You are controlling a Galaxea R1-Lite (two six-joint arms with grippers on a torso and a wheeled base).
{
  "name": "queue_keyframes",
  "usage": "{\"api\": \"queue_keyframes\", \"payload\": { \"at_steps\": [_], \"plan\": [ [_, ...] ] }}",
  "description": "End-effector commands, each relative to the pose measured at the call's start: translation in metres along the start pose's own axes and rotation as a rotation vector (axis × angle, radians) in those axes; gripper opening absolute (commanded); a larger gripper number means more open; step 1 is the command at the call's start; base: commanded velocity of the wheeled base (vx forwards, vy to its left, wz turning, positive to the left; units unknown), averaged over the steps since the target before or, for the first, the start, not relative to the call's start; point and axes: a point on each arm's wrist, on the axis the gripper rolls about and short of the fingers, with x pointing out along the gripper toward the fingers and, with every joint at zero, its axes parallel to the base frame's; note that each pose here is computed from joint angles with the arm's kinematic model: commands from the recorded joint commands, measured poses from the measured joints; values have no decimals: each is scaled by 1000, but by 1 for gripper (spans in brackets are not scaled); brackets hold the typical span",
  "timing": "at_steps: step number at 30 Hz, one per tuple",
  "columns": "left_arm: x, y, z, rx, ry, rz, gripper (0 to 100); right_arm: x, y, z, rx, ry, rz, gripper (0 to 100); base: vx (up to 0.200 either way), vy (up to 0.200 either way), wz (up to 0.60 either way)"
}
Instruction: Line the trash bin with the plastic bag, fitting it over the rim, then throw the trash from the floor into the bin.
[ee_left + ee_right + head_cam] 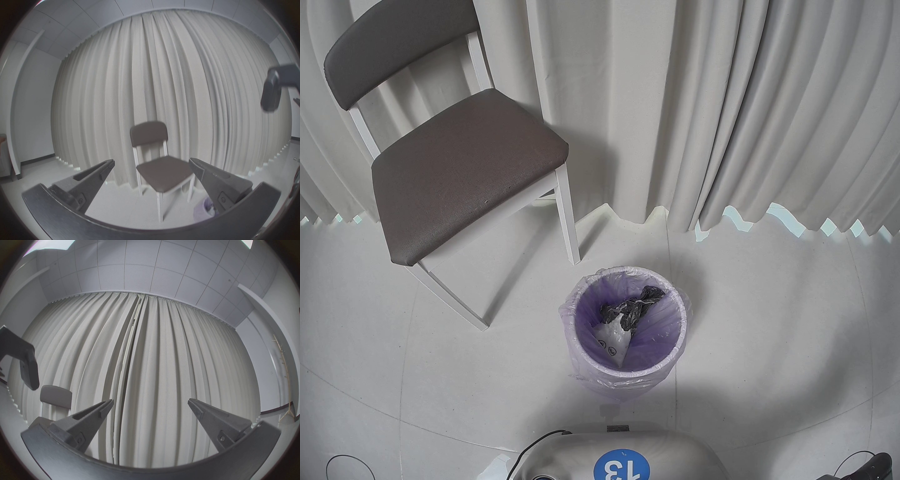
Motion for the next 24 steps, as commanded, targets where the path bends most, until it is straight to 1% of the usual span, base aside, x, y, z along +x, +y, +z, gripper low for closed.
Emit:
{"api": "queue_keyframes", "payload": {
  "at_steps": [1, 4, 6, 8, 9, 10, 11, 17, 18, 24],
  "plan": [
    [14, -8, -86, -70, 234, -17, 100, -12, 9, -70, -6, 191, 48, 100, 0, 0, 0],
    [13, -9, -109, -78, 313, -14, 100, -20, 11, -97, -21, 275, 61, 100, 0, 0, 0],
    [13, -9, -112, -81, 321, -13, 100, -22, 12, -101, -27, 287, 62, 100, 0, 0, 0],
    [13, -10, -115, -89, 332, -30, 100, -24, 12, -108, -35, 311, 69, 100, 0, 0, 0],
    [13, -10, -115, -97, 336, -63, 100, -25, 13, -109, -34, 316, 74, 100, 0, 0, 0],
    [13, -10, -115, -97, 336, -63, 100, -25, 13, -109, -34, 316, 74, 100, 0, 0, 0],
    [13, -11, -115, -94, 337, -94, 100, -25, 13, -109, -29, 312, 85, 100, 0, 0, 0],
    [13, -11, -116, -83, 340, -94, 100, -23, 13, -105, -56, 297, 88, 100, 0, 0, 0],
    [12, -12, -117, -76, 346, -111, 100, -24, 12, -106, -58, 301, 81, 100, 0, 0, 0],
    [12, -12, -119, -43, 365, -140, 100, -27, 13, -114, -65, 339, 85, 100, 0, 0, 0]
  ]
}}
